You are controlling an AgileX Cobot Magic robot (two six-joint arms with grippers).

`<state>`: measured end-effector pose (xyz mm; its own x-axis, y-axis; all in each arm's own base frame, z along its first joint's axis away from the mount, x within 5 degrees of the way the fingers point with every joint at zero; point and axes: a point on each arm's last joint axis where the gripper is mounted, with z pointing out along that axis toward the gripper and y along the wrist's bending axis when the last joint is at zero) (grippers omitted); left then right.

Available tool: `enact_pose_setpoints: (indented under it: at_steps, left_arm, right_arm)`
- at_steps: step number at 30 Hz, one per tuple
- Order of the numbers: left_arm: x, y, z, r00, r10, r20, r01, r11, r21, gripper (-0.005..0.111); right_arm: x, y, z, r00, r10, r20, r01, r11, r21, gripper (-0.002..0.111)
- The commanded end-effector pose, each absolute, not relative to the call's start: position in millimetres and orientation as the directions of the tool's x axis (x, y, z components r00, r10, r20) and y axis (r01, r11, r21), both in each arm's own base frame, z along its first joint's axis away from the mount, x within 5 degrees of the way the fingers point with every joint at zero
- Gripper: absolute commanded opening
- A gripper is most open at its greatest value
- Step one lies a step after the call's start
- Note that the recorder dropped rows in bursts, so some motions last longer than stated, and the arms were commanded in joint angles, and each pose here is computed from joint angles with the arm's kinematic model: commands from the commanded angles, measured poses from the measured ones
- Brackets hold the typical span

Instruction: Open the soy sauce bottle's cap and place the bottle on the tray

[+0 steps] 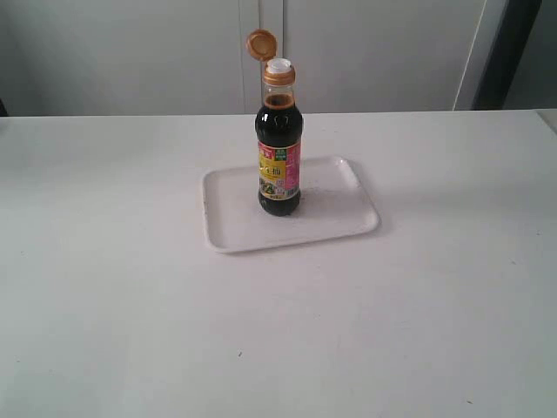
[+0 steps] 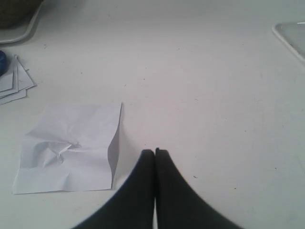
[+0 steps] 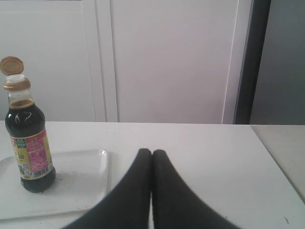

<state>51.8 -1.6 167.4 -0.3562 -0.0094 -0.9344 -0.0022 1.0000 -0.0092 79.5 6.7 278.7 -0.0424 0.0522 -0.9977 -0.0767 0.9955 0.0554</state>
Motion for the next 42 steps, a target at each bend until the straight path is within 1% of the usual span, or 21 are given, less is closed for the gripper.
enact_pose_setpoints:
  at_steps: [1,29,33,37,42]
  left_arm:
    - [51.8,-1.8,166.6,-0.351,-0.021,-0.936,-0.006,1.0,-0.021,0.0]
    - [51.8,-1.8,166.6,-0.351,-0.021,-0.936,-0.006,1.0,-0.021,0.0]
    - [51.8,-1.8,166.6,-0.351,-0.021,-0.936,-0.006,1.0,-0.021,0.0]
    - [51.8,-1.8,166.6,-0.351,-0.021,-0.936,-0.006,1.0,-0.021,0.0]
    - [51.8,-1.8,166.6,-0.351,-0.021,-0.936,-0.006,1.0,-0.021,0.0]
  right_arm:
    - [78.7,6.4,278.4,-0.036,0.055,-0.998,-0.073,0.996,0.057,0.0]
    - [78.7,6.4,278.4,-0.036,0.055,-0.998,-0.073,0.996,0.057,0.0]
    - [78.8,5.6,278.1,-0.036,0.009,-0.999,-0.066,0.998,0.011,0.0]
    - [75.1,3.2,279.3,-0.019,0.008,-1.0,-0.042,0.999,0.009,0.0]
    - [67.0,2.5,275.4,-0.038,-0.002,-0.999,-0.038,0.999,-0.001,0.0]
